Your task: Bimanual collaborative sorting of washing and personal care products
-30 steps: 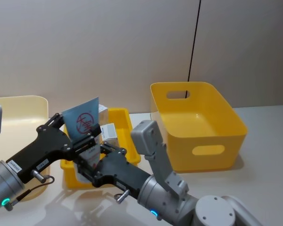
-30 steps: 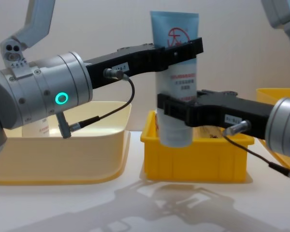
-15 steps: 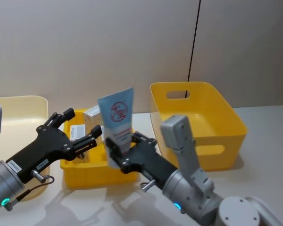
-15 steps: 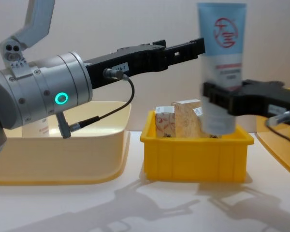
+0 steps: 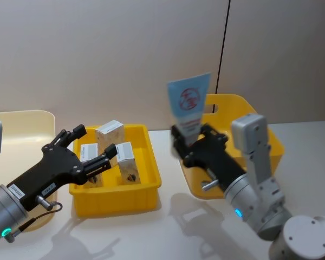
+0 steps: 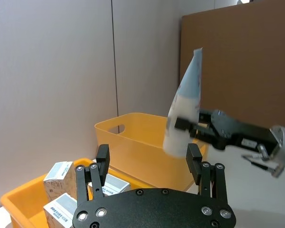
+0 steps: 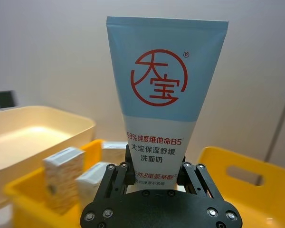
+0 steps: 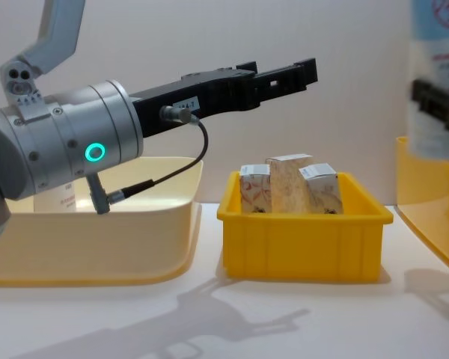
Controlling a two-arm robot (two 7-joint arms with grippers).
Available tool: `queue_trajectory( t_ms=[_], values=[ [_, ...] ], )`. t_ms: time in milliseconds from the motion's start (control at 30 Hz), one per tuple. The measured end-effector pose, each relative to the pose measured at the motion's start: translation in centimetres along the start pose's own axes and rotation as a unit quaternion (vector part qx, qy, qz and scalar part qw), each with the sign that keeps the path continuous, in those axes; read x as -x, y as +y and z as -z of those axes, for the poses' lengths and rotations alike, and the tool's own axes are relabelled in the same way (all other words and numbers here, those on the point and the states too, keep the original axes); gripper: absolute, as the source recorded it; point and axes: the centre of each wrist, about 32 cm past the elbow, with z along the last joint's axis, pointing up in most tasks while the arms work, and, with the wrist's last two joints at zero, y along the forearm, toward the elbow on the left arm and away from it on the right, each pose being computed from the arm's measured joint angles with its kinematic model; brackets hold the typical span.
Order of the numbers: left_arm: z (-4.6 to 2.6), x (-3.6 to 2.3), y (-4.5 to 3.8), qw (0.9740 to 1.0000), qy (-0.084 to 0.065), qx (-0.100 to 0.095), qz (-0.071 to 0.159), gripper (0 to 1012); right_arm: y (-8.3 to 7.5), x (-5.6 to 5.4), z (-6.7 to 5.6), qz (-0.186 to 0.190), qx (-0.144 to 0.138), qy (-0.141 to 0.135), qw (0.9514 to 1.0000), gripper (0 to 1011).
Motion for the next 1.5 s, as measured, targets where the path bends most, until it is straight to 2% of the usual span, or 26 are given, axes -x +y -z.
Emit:
queue_trajectory(
  t_ms=[200,267,367,533,733,1067,1367,1500],
  values=[
    [0.0,0.0,0.0,1.0,0.0,0.0,0.0,1003,0.2,-1.8,-0.2,0.046,-0.019,-0.023,0.9985,451],
    [0.0,0.0,0.0,1.0,0.0,0.0,0.0,1003,0.4,-2.9,-0.3,0.072,-0.029,-0.035,0.9964,451],
    [0.0,0.0,0.0,1.0,0.0,0.0,0.0,1003,0.7,-3.8,-0.3,0.096,-0.035,-0.046,0.9937,451],
    [0.0,0.0,0.0,1.0,0.0,0.0,0.0,1003,1.1,-4.8,-0.3,0.126,-0.039,-0.058,0.9896,451],
    [0.0,0.0,0.0,1.0,0.0,0.0,0.0,1004,1.7,-6.0,-0.1,0.165,-0.027,-0.069,0.9835,451],
    [0.0,0.0,0.0,1.0,0.0,0.0,0.0,1003,2.3,-6.6,0.5,0.198,0.022,-0.066,0.9777,451],
    [0.0,0.0,0.0,1.0,0.0,0.0,0.0,1003,2.9,-6.1,1.3,0.212,0.07,-0.05,0.9734,451],
    [0.0,0.0,0.0,1.0,0.0,0.0,0.0,1003,3.1,-5.9,1.6,0.215,0.083,-0.046,0.9719,451]
  ],
)
